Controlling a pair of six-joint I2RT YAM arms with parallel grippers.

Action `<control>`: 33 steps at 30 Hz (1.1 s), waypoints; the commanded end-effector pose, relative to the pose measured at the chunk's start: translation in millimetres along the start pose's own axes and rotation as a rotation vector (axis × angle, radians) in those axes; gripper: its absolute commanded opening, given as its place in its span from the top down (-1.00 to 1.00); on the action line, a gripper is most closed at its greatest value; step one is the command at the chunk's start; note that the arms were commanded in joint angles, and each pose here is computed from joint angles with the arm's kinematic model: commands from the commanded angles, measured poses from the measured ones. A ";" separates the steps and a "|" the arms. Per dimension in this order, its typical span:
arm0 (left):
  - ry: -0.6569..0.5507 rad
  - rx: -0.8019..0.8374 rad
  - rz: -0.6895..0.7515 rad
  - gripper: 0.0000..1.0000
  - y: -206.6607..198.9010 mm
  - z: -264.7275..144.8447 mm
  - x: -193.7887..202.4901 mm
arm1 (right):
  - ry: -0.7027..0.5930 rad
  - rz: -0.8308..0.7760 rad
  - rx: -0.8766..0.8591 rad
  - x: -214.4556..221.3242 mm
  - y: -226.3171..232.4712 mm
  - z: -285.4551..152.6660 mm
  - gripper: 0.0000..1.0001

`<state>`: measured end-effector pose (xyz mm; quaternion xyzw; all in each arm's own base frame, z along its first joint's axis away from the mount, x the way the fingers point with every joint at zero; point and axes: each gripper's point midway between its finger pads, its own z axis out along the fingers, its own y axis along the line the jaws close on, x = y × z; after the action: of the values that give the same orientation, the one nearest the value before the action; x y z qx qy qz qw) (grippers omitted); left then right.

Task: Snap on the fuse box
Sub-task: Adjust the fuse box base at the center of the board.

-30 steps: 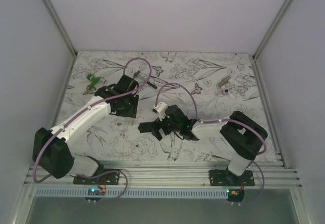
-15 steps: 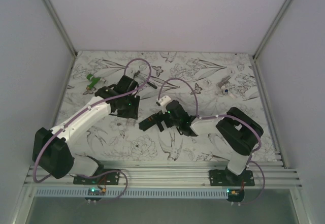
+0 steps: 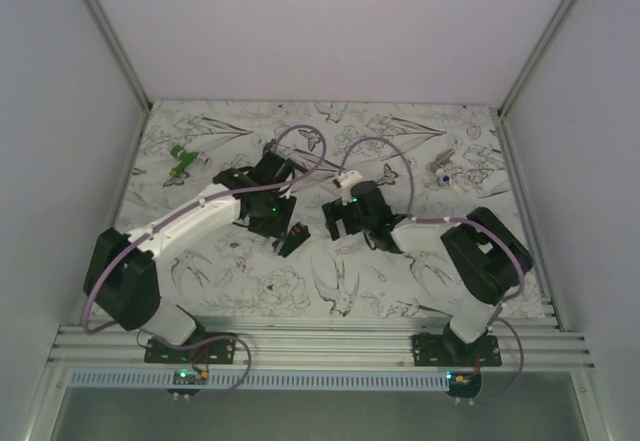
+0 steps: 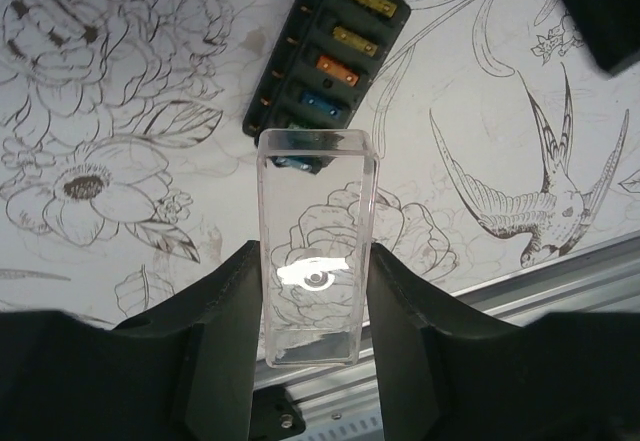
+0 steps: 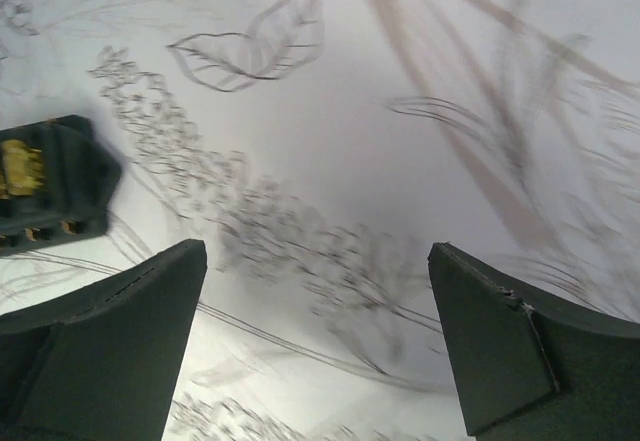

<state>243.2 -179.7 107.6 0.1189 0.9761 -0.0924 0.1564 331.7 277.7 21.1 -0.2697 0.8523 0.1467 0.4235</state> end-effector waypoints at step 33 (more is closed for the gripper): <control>0.049 0.022 0.514 0.60 -11.3 73.9 -22.4 | -0.103 0.129 -0.014 -12.3 -32.4 -80.1 -0.99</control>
<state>288.0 -220.1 61.3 0.3654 0.9129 -0.0652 0.1699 300.1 212.5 69.8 -0.2167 0.8500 0.1788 0.4456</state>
